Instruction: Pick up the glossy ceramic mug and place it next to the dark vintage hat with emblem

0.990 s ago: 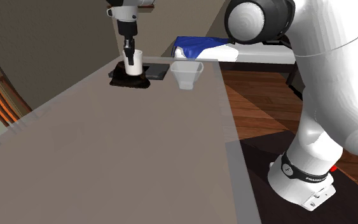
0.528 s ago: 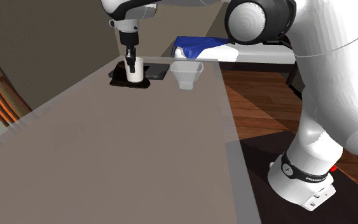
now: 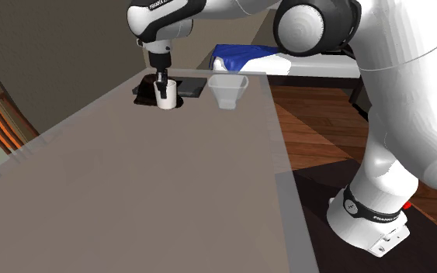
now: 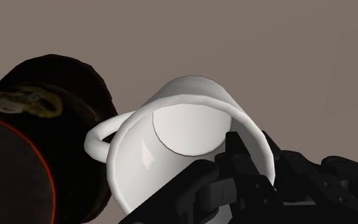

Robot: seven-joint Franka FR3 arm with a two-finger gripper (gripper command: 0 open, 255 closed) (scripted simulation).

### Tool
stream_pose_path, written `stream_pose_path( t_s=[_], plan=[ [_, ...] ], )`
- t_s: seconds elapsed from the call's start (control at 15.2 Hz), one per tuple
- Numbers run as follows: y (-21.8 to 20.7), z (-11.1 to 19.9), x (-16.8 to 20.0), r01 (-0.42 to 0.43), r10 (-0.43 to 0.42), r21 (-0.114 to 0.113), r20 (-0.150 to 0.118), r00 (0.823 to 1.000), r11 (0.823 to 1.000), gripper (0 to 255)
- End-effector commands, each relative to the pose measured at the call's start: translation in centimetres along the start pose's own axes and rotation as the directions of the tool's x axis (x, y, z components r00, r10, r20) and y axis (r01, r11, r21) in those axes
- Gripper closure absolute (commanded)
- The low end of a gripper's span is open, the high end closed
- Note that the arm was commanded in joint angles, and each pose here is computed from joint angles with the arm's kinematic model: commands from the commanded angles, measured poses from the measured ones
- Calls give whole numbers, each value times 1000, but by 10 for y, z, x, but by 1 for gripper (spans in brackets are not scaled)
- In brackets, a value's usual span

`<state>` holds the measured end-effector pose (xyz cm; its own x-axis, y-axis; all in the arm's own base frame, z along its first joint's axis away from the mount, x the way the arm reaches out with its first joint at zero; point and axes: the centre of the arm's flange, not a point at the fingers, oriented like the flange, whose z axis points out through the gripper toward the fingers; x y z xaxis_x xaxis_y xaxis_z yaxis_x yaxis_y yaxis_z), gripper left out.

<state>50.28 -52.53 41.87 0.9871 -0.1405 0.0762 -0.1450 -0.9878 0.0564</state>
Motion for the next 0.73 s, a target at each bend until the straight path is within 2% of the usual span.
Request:
stream_pose_path(
  t_s=[0.0, 0.66],
  plan=[
    [-2, 11, -1, 0, 0, -1, -1, 1000, 1000, 255],
    [-4, 59, -4, 0, 0, -1, -1, 1000, 1000, 255]
  ],
)
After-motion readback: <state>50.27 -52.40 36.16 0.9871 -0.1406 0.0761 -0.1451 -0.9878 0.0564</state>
